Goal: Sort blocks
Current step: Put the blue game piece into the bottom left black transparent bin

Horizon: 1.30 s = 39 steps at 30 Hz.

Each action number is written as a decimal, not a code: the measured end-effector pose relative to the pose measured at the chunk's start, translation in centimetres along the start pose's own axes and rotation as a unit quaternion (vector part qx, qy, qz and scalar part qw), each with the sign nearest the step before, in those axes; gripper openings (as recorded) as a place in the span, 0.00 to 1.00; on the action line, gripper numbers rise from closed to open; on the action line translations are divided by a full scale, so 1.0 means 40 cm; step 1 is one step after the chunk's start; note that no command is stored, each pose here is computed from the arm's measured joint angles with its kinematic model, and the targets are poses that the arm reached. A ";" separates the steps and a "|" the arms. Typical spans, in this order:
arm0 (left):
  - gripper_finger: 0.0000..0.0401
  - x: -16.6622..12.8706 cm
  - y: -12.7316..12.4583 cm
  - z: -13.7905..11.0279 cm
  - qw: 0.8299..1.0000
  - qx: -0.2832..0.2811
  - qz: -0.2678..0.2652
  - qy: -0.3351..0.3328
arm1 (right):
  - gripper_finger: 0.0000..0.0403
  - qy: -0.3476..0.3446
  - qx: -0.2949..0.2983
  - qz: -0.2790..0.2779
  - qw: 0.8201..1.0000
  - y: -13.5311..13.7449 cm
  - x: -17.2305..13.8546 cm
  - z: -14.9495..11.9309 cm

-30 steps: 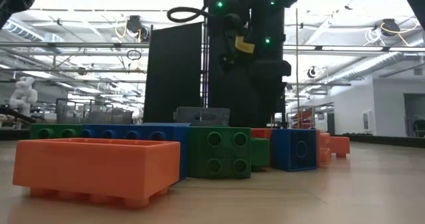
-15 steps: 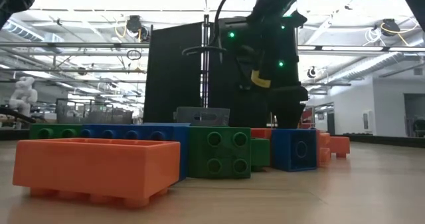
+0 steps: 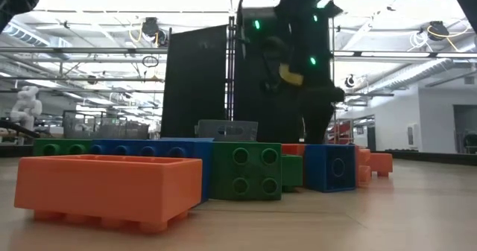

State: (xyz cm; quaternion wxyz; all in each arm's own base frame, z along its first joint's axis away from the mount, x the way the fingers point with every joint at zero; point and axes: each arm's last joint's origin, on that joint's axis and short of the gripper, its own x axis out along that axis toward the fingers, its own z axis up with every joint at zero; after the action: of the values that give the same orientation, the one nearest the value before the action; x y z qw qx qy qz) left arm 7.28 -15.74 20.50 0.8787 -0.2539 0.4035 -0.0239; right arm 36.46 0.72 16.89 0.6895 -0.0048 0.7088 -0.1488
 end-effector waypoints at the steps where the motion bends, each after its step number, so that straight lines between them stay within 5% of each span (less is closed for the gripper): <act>1: 0.67 0.000 0.000 0.001 1.000 0.000 0.001 -0.006 | 0.17 -0.012 -0.003 -0.003 1.000 0.003 -0.017 0.008; 6: 0.67 0.000 0.001 0.007 0.999 0.019 0.009 -0.045 | 0.17 -0.119 -0.026 0.015 0.992 0.040 -0.123 0.065; 9: 0.67 -0.001 0.002 0.013 0.995 0.048 0.019 -0.083 | 0.17 -0.235 -0.070 0.042 0.969 0.089 -0.195 0.107; 16: 0.67 0.003 0.009 0.042 0.972 0.111 0.071 -0.195 | 0.17 -0.505 -0.186 0.053 0.841 0.196 -0.358 0.165; 19: 0.67 0.001 0.011 0.053 0.954 0.134 0.097 -0.249 | 0.17 -0.574 -0.226 0.056 0.785 0.222 -0.397 0.170; 22: 0.67 -0.004 0.003 0.063 0.929 0.172 0.123 -0.303 | 0.17 -0.611 -0.236 0.062 0.753 0.228 -0.419 0.174; 29: 0.67 -0.018 -0.034 0.086 0.874 0.248 0.179 -0.378 | 0.17 -0.640 -0.228 0.065 0.731 0.215 -0.433 0.184; 35: 0.67 -0.023 -0.066 0.118 0.863 0.270 0.187 -0.384 | 0.17 -0.655 -0.234 0.083 0.713 0.208 -0.419 0.206; 39: 0.67 -0.026 -0.084 0.139 0.862 0.289 0.168 -0.380 | 0.17 -0.650 -0.232 0.078 0.719 0.201 -0.402 0.219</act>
State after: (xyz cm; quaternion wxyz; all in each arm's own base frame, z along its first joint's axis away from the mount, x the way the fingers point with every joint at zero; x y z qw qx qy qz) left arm 11.16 -16.04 25.83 0.9885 0.0943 0.0500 0.1071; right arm 47.41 10.04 30.80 0.9672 -0.2048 0.0965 0.1150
